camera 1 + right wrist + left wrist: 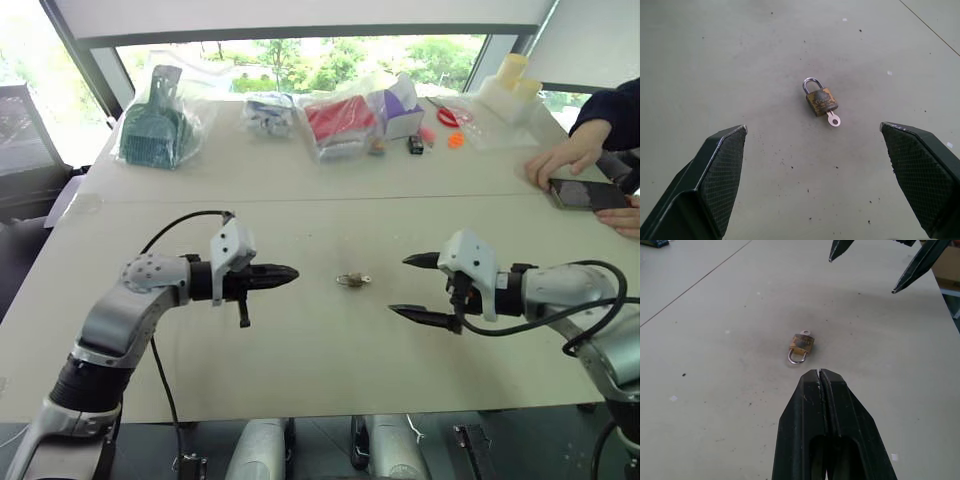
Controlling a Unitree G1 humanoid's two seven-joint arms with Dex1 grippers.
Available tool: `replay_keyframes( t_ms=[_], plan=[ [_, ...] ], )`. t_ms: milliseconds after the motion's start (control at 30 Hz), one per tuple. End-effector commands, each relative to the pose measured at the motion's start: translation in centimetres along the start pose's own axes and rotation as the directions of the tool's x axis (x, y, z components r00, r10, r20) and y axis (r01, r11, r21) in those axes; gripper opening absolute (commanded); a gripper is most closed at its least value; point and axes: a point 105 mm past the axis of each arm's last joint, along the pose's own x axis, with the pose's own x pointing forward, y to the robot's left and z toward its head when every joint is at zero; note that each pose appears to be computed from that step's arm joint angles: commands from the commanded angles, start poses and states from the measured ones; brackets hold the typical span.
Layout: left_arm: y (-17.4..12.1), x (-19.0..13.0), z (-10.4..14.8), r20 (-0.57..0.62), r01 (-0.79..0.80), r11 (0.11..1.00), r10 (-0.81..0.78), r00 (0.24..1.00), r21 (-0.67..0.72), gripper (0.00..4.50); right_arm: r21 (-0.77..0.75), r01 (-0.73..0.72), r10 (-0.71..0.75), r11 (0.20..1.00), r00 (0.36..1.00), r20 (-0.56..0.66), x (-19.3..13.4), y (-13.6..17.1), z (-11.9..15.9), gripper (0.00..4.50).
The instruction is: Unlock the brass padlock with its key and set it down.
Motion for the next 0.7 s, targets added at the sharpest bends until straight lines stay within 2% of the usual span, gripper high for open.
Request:
replay_keyframes(
  t_ms=[33,700],
  plan=[
    [0.3,-0.1,0.6,0.004,-0.011,0.999,0.010,1.000,0.048,0.00,-0.061,0.024,-0.023,0.998,1.000,0.016,-0.4,-0.1,0.9,4.43],
    [0.6,1.1,0.8,0.020,-0.010,0.997,0.008,1.000,0.077,0.00,-0.094,0.059,-0.058,0.994,0.998,0.012,0.2,-0.5,0.7,4.43]
  ],
)
